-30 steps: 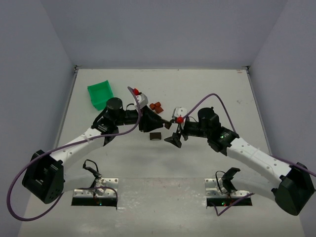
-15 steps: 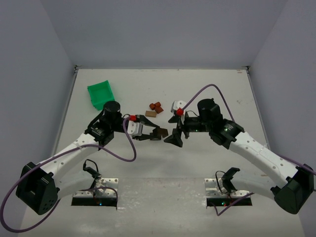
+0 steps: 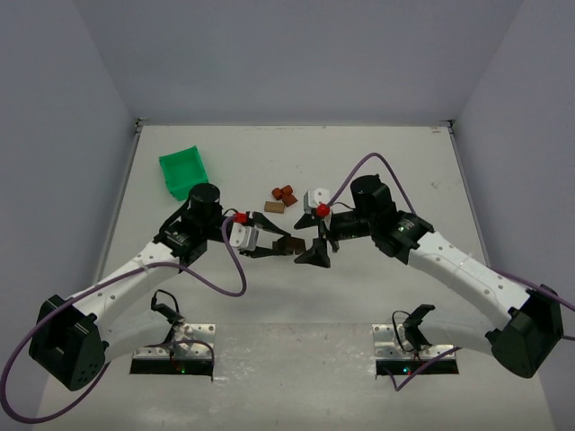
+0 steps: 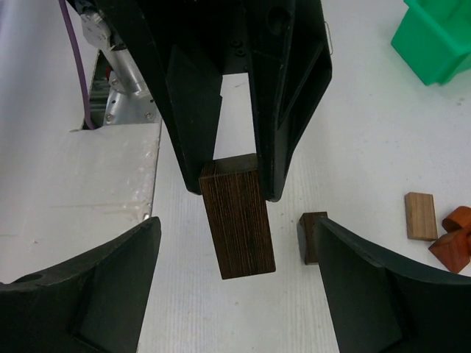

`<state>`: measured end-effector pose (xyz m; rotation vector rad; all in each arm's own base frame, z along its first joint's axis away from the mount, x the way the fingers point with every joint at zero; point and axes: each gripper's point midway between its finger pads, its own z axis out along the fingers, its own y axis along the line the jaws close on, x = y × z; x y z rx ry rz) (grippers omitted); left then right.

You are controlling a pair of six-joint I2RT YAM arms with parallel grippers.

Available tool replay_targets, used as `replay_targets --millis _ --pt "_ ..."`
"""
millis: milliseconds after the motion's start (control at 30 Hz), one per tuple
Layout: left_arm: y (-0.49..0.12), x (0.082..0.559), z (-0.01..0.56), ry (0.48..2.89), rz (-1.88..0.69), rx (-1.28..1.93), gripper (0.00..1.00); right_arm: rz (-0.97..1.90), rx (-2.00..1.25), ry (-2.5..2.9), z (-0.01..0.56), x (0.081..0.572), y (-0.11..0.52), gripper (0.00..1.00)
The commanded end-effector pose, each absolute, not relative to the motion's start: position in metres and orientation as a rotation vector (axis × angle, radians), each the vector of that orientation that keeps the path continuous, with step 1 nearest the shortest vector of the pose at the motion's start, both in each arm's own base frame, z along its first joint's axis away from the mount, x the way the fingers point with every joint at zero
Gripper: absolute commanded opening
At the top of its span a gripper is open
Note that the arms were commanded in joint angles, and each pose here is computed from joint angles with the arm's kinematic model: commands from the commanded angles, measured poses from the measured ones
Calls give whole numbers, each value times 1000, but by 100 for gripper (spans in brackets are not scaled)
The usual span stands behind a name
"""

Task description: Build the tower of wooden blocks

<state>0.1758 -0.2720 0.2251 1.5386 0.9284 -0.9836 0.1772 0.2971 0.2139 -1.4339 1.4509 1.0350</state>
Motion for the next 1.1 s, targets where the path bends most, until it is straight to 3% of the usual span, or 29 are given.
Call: replay_targets --millis 0,333,600,633,733,800,833,1067 --pt "-274 165 253 760 -967 1565 0 1022 -1466 1278 228 173 303 81" --pt "-275 166 253 770 -970 1563 0 1064 -1450 1322 226 177 309 65" --pt "-275 167 253 781 -968 1557 1 1084 -1433 1325 230 180 313 27" --pt "-275 167 254 782 -968 1555 7 1080 -1428 1331 230 181 313 23" --pt "-275 171 258 808 -958 1519 46 1051 -1408 1368 226 188 313 11" --pt "-273 174 258 859 -950 1460 94 980 -1383 1435 214 198 308 8" --pt "-272 174 257 876 -950 1444 100 953 -1375 1456 209 201 305 7" --pt "-251 196 266 1062 -831 1124 100 735 -1373 1598 158 223 263 7"
